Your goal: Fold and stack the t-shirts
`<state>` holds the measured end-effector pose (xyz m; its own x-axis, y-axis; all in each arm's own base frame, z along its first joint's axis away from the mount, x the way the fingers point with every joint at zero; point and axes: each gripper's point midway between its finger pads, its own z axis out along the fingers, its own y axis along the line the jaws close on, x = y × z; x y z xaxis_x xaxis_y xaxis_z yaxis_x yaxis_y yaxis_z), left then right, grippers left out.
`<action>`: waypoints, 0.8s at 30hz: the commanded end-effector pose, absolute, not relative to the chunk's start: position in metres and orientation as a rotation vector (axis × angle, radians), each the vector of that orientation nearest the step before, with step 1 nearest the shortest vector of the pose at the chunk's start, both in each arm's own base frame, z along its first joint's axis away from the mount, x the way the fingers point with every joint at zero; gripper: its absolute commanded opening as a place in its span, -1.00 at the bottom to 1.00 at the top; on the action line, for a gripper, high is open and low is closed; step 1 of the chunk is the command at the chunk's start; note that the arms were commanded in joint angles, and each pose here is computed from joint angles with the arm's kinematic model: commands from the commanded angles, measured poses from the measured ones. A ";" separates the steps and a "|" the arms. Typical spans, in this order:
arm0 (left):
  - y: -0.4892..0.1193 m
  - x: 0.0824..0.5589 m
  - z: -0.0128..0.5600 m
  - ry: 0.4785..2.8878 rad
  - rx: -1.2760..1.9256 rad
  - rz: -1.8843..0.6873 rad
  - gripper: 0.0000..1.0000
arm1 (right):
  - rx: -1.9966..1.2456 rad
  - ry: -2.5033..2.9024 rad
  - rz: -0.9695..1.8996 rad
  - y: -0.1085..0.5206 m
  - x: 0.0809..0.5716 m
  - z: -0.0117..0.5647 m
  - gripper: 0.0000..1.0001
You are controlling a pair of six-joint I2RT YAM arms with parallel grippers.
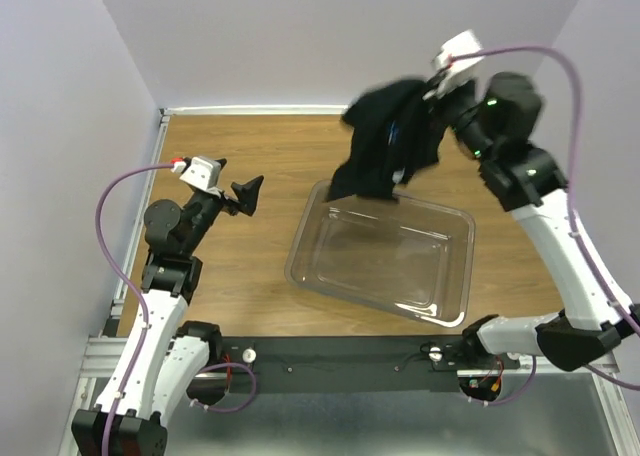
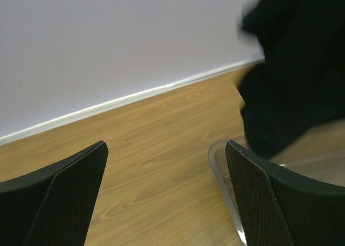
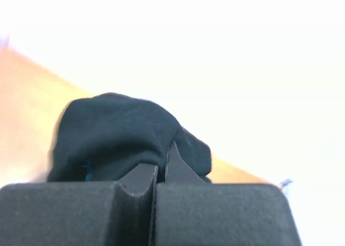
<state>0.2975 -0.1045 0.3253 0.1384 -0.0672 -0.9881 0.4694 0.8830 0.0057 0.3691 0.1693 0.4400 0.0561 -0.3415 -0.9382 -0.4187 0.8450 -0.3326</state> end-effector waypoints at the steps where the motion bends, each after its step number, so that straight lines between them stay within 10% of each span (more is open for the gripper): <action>1: -0.122 0.298 0.319 1.410 0.416 -0.491 0.92 | -0.251 1.332 0.001 0.127 0.374 0.560 -0.99; 6: -0.129 0.307 0.303 1.484 0.439 -0.527 0.86 | -0.222 1.265 -0.034 0.129 0.391 0.590 -0.99; 15: -0.137 0.304 0.300 1.490 0.469 -0.557 0.84 | -0.328 1.566 -0.116 0.118 0.463 0.428 -0.98; 17: -0.139 0.303 0.300 1.489 0.480 -0.566 0.84 | -0.345 1.631 -0.108 0.111 0.468 0.395 -0.68; 18: -0.140 0.302 0.299 1.491 0.483 -0.570 0.83 | -0.378 1.682 -0.096 0.109 0.468 0.368 -0.09; 19: -0.141 0.302 0.298 1.493 0.484 -0.574 0.83 | -0.393 1.697 -0.085 0.108 0.465 0.359 -0.09; 20: -0.143 0.302 0.295 1.500 0.492 -0.584 0.83 | -0.425 1.682 -0.046 0.113 0.456 0.361 0.69; 21: -0.144 0.302 0.294 1.503 0.499 -0.589 0.84 | -0.438 1.691 -0.020 0.115 0.450 0.355 0.99; 24: -0.153 0.303 0.282 1.540 0.517 -0.640 0.84 | -0.487 1.716 0.136 0.131 0.428 0.335 1.00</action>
